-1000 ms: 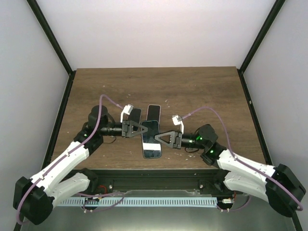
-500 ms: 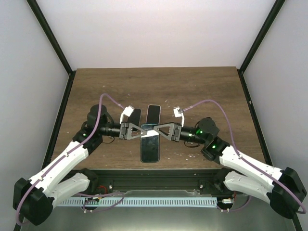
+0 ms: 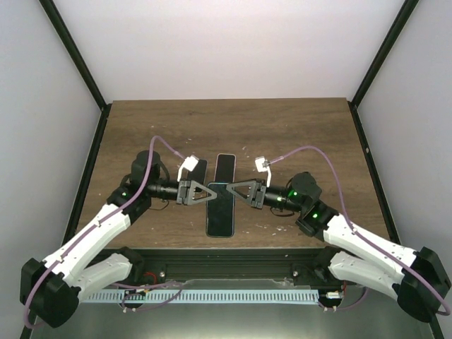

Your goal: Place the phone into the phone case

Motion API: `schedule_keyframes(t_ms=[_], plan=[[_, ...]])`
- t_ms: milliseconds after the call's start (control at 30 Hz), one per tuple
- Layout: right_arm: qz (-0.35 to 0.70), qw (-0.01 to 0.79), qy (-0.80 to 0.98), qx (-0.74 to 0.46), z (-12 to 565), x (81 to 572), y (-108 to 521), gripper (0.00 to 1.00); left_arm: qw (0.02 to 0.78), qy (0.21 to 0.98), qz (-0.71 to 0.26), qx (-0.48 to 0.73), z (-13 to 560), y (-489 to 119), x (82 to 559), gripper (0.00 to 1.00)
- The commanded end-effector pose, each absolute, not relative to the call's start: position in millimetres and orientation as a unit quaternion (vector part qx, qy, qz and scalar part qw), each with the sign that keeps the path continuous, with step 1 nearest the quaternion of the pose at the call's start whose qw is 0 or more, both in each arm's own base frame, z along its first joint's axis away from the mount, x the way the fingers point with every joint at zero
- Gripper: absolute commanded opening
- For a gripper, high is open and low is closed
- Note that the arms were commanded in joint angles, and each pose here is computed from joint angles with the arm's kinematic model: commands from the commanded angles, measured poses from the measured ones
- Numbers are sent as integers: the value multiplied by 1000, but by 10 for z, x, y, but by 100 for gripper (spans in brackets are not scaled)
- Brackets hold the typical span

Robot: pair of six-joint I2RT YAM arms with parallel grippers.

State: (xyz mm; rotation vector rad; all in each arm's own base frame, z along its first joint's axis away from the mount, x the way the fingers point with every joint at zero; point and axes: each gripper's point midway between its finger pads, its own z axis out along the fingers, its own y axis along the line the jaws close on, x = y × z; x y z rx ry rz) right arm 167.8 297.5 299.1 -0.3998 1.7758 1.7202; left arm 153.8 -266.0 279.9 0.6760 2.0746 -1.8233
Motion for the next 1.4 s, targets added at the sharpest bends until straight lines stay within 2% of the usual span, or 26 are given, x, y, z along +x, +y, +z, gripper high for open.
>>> schedule_keyframes(t_ms=[0,100,200,300,467,733,767,900,1000,1067,1100,1167,1233,1367], plan=[[665,366,635,-144,3390,1708,2891,1,140,744,-627,185,2725,-2633,1608,30],[671,379,632,-84,3416,1834,2784,1,137,742,-632,177,2733,-2629,1596,45],[677,398,619,-31,3469,1919,2644,1,126,744,-634,168,2677,-2611,1559,49],[671,415,614,-9,3538,1984,2570,1,116,744,-637,162,2595,-2590,1504,49],[661,428,617,9,3561,2042,2513,1,111,745,-639,156,2557,-2550,1434,40],[669,409,620,14,3422,2043,2558,1,100,748,-638,153,2449,-2568,1450,3],[668,408,622,14,3406,2045,2559,1,100,750,-636,151,2430,-2572,1467,0],[657,406,634,8,3334,2063,2586,1,113,763,-619,148,2405,-2563,1526,0],[659,400,637,-7,3316,2031,2624,1,117,755,-627,151,2470,-2580,1535,19],[667,392,633,-24,3337,1977,2663,1,117,750,-633,153,2512,-2595,1544,37],[673,386,630,-33,3358,1947,2688,1,115,747,-636,154,2523,-2604,1547,41],[684,371,626,-53,3382,1887,2754,1,113,741,-644,155,2549,-2622,1559,43],[694,354,623,-70,3381,1843,2823,1,111,735,-650,156,2554,-2643,1573,39],[700,335,626,-83,3330,1827,2907,4,106,732,-655,154,2545,-2675,1618,14]])
